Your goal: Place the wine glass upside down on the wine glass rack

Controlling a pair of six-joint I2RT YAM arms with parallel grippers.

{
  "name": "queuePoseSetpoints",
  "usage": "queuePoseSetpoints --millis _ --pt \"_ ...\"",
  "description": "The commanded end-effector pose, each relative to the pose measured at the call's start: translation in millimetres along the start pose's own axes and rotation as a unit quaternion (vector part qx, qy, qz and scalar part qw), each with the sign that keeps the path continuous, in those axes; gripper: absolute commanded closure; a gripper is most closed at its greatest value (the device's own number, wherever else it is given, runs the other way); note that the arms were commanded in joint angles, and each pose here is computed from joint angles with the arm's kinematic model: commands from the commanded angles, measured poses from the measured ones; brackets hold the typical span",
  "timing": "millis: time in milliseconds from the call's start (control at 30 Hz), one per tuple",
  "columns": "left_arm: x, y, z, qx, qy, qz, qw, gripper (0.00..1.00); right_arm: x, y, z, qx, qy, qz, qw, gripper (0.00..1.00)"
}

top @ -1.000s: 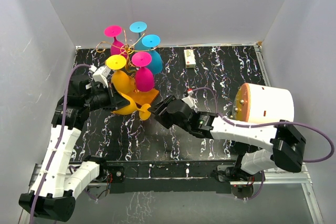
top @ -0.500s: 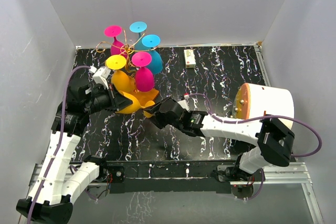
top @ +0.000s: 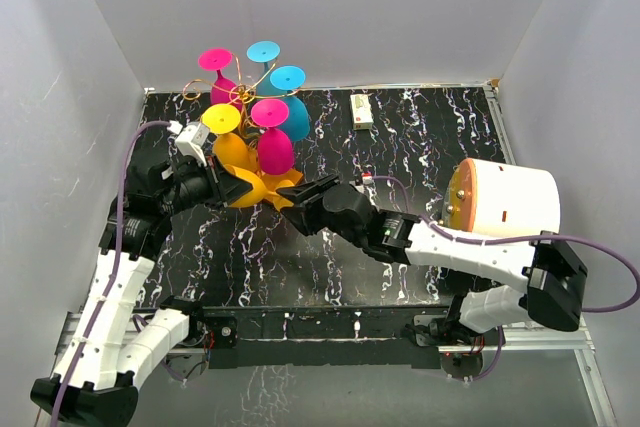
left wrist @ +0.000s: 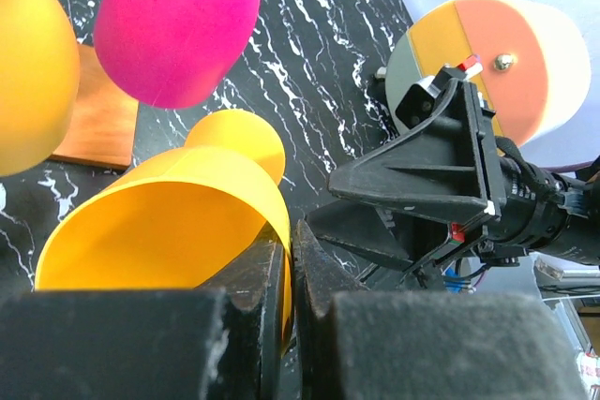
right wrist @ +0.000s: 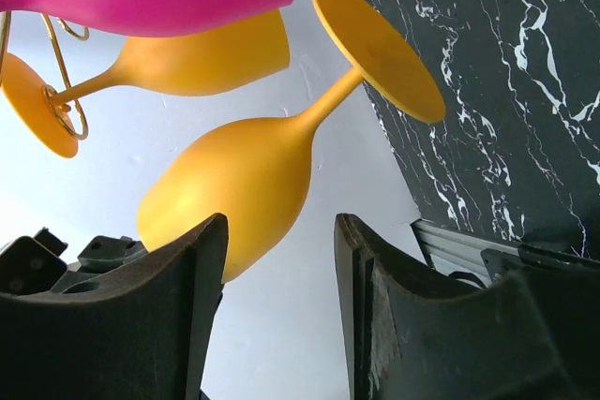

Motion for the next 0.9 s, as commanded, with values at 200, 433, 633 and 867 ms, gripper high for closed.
queuePoseSetpoints --millis 200,433,633,867 --pt "6 -14 0 -0.06 -0.039 -0.038 0.997 1.0 -7 22 -11 0.028 -0.012 -0.024 0.999 0.55" --pt "1 -22 1 -0.107 -0.038 -0.054 0.992 1.0 -4 21 -29 0.015 -0.026 -0.031 0.999 0.58" --pt "-3 -30 2 -0.148 -0.029 -0.056 0.987 1.0 -3 17 -41 0.003 -0.006 -0.037 0.999 0.62" --pt "-5 -35 3 -0.172 -0.027 -0.061 0.983 1.0 -3 11 -48 -0.009 0.001 -0.038 0.999 0.64"
Point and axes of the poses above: each gripper's point midway between its finger pads, its own z axis back along the fingers, its own y axis along the line the jaws close on, x = y × z, the point moved 5 cm from there along z, back along the fingers, and after that the axes turned 12 degrees about -z, right-handed, at the moved point
